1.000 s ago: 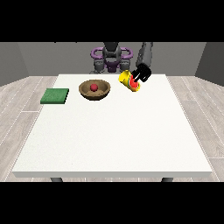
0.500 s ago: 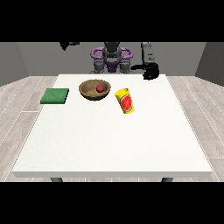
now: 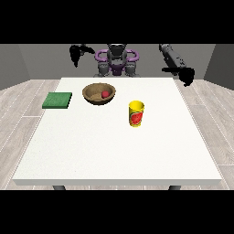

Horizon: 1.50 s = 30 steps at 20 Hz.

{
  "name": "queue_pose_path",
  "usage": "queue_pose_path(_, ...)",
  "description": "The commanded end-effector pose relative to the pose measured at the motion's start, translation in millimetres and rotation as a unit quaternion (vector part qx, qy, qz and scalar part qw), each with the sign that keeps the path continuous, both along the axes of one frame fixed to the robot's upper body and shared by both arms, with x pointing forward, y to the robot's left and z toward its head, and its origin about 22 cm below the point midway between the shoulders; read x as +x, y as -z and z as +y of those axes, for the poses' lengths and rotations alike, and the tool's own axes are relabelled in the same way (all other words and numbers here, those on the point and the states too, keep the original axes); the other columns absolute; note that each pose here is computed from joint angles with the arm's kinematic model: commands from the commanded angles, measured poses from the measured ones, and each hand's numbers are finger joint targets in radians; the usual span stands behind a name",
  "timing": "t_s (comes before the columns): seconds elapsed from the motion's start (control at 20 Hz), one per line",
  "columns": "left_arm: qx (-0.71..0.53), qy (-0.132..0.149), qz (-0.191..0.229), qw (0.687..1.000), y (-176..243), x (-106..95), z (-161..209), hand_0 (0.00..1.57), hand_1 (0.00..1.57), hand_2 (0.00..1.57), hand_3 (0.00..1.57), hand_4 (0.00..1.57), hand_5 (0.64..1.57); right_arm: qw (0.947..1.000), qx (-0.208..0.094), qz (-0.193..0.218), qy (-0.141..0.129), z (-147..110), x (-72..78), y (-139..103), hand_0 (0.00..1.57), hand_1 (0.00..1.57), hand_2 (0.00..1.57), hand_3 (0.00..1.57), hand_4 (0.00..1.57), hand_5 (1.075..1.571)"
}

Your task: Pick the cup and pour the ball into the bowl, then pick the bowl and place it on the pad

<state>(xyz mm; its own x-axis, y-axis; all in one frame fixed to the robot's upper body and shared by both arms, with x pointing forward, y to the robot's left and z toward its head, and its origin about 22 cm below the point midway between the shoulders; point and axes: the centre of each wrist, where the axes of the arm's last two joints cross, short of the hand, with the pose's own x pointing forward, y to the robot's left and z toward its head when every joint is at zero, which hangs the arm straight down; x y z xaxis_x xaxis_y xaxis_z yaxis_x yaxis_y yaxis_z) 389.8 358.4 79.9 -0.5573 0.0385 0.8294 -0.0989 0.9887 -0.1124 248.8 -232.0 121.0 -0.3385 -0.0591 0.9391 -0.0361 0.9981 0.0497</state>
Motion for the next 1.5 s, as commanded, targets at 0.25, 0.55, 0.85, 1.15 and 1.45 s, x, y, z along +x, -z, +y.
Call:
queue_pose_path(0.25, 0.073, -0.001, -0.013, 0.997, -114, 7, 40, 0.0, 0.0, 0.0, 0.0, 0.0, 1.518, 0.9974, 0.043, 0.056, 0.007, -6, 32.2, 72, 0.0, 0.0, 0.0, 0.0, 0.39, 1.569)
queue_pose_path(0.55, 0.089, 0.007, -0.024, 0.996, -158, 5, 39, 0.0, 0.0, 0.0, 0.0, 0.0, 1.533, 0.9951, 0.063, 0.074, 0.019, -35, 56.7, 109, 0.0, 0.0, 0.0, 0.0, 0.34, 1.571)
queue_pose_path(0.85, 0.105, -0.001, -0.059, 0.993, -217, -10, 56, 0.0, 0.0, 0.0, 0.0, 0.0, 1.545, 0.9943, 0.076, 0.072, 0.021, -19, 68.7, 142, 0.0, 0.0, 0.0, 0.0, 0.29, 1.57)
queue_pose_path(1.15, 0.102, 0.006, -0.047, 0.994, -239, -13, 58, 0.0, 0.0, 0.0, 0.0, 0.0, 1.54, 0.9871, 0.09, 0.132, 0.01, -14, 94.4, 136, 0.0, 0.0, 0.0, 0.0, 0.4, 1.57)
queue_pose_path(1.45, 0.099, 0.01, -0.06, 0.993, -247, -25, 72, 0.0, 0.0, 0.0, 0.0, 0.0, 1.528, 0.9874, 0.091, 0.125, 0.031, -20, 92.4, 160, 0.0, 0.0, 0.0, 0.0, 0.38, 1.571)
